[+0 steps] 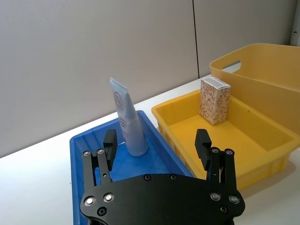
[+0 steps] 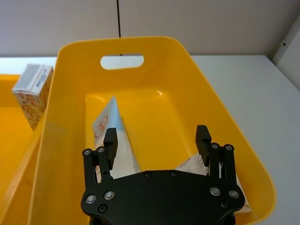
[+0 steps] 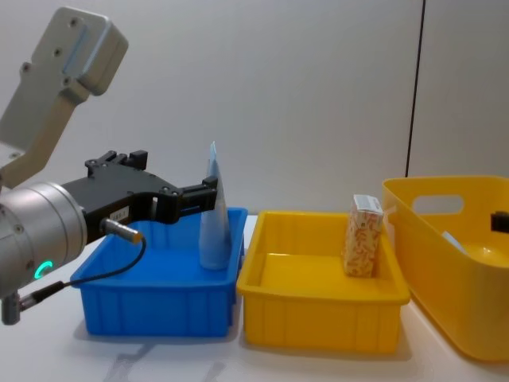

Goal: Bimanual collaborative sorting of washing and personal care products

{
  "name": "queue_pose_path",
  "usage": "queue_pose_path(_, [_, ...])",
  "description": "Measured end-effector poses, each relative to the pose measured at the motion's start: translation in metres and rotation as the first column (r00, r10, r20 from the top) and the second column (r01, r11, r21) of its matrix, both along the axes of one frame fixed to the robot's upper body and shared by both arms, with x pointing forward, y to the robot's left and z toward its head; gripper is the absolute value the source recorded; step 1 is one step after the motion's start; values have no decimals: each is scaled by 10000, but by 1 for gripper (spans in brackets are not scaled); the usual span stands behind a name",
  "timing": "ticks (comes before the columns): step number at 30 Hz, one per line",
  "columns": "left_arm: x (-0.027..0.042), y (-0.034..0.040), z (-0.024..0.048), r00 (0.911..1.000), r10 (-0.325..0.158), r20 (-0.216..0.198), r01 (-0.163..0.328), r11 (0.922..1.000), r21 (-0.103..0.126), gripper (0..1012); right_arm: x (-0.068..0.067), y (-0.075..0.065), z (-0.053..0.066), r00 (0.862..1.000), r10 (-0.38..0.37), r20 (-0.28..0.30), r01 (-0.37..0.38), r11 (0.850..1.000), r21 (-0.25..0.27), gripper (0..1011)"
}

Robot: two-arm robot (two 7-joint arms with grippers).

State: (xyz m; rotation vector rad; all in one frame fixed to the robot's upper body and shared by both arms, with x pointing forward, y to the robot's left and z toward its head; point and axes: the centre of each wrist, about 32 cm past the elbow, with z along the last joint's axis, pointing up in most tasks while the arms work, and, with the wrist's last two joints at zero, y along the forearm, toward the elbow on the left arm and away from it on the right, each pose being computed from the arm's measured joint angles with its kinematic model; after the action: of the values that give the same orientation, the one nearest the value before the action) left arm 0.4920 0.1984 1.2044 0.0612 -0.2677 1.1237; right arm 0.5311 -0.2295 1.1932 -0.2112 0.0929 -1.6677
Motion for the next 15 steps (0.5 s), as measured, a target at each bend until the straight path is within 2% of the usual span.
queue_pose_path(7, [0, 0, 0, 10000, -1, 0, 1, 10000, 0, 1001, -24, -20, 52, 9976, 136, 680, -161, 9992, 367, 1003])
queue_pose_path(15, [0, 0, 0, 10000, 0, 0, 0, 10000, 0, 1001, -61, -54, 154, 9839, 349, 1755, -520, 9942, 941, 1004])
